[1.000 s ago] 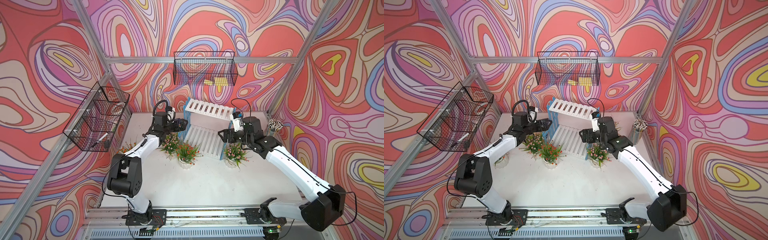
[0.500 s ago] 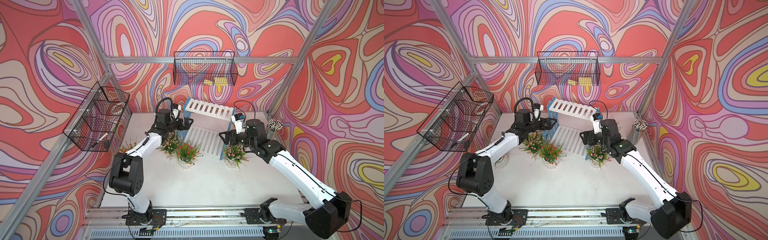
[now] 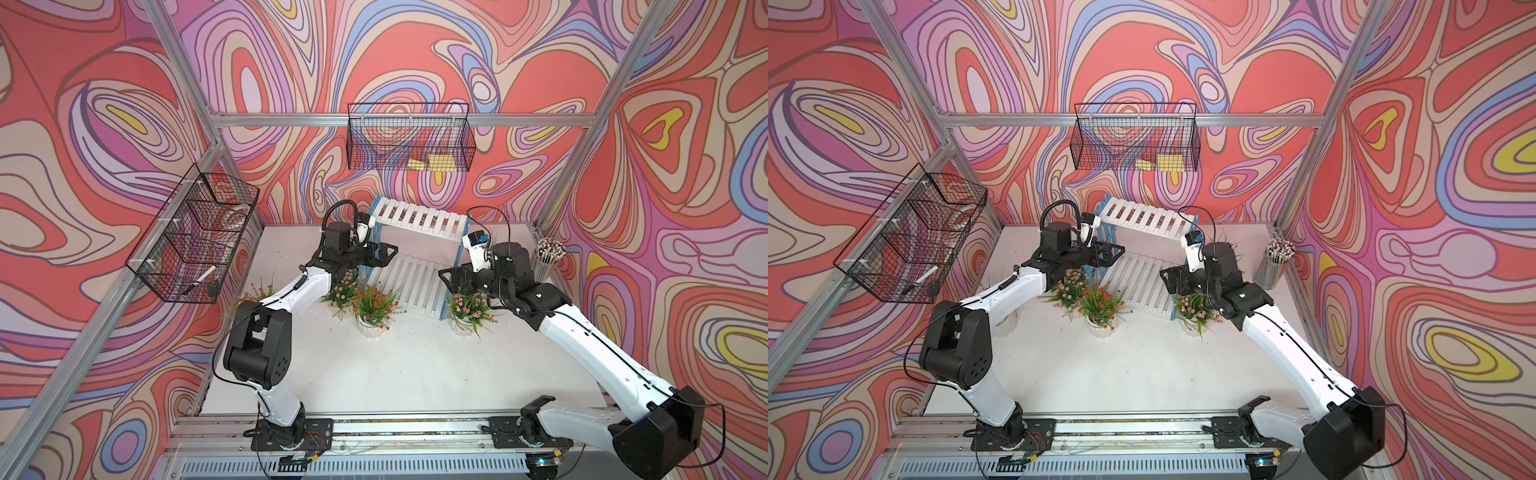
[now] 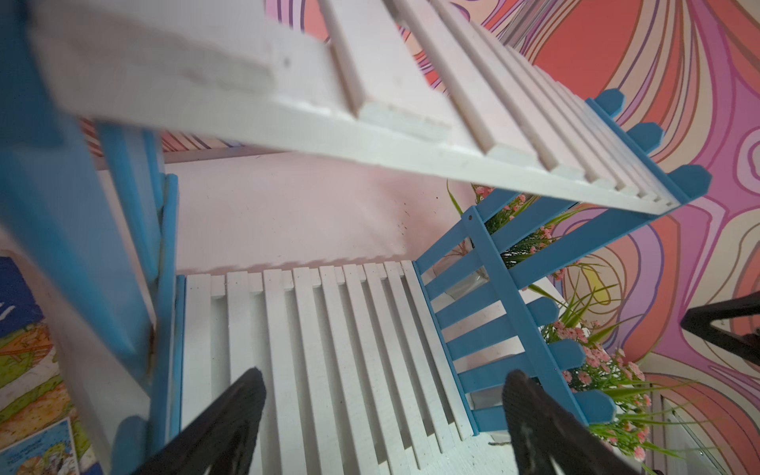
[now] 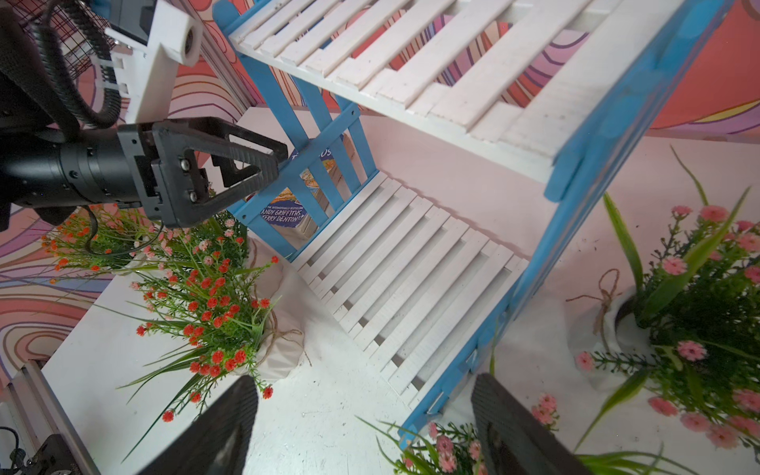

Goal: Place the baby's breath potted plants on the rack by color
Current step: Adjust the rack at the center of the board, then pick up the baby's breath potted plant from the center of the board.

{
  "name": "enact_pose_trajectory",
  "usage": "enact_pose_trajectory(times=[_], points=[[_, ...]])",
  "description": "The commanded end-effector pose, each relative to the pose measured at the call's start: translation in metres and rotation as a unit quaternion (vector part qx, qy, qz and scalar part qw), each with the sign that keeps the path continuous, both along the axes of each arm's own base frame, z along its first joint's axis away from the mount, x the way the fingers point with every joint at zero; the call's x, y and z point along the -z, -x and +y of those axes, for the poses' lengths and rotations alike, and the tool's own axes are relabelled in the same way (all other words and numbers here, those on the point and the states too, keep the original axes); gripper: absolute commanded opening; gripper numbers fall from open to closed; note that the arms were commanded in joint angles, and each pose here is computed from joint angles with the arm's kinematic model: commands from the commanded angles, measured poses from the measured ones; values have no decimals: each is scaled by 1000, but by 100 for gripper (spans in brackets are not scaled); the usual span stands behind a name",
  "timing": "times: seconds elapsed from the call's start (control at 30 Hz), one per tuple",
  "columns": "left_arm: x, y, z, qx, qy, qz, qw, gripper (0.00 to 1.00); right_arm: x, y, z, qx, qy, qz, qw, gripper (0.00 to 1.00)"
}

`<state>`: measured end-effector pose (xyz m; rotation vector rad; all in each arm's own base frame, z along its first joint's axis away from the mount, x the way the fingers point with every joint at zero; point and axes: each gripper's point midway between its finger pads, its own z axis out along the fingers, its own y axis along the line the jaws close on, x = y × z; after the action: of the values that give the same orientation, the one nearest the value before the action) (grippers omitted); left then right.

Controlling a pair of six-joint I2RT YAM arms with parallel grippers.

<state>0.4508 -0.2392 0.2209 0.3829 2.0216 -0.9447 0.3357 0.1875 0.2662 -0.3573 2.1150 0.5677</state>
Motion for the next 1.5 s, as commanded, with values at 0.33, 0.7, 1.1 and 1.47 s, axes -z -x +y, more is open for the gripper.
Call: enact_pose_trajectory(times=[0.33,0.7,1.1,1.47], points=[[-82,43,31,-50,-41,-19,998,92,-14,27,8,-48,-17,-8,999,85],[-66,91,70,-105,-104,73,986,92,16,44,49,-93,-1,31,995,85],[-38,112,84,-123,-128,118,977,92,93,107,96,-88,10,102,991,85],[-25,106,77,-122,-105,128,979,91,124,132,70,101,9,33,994,86]])
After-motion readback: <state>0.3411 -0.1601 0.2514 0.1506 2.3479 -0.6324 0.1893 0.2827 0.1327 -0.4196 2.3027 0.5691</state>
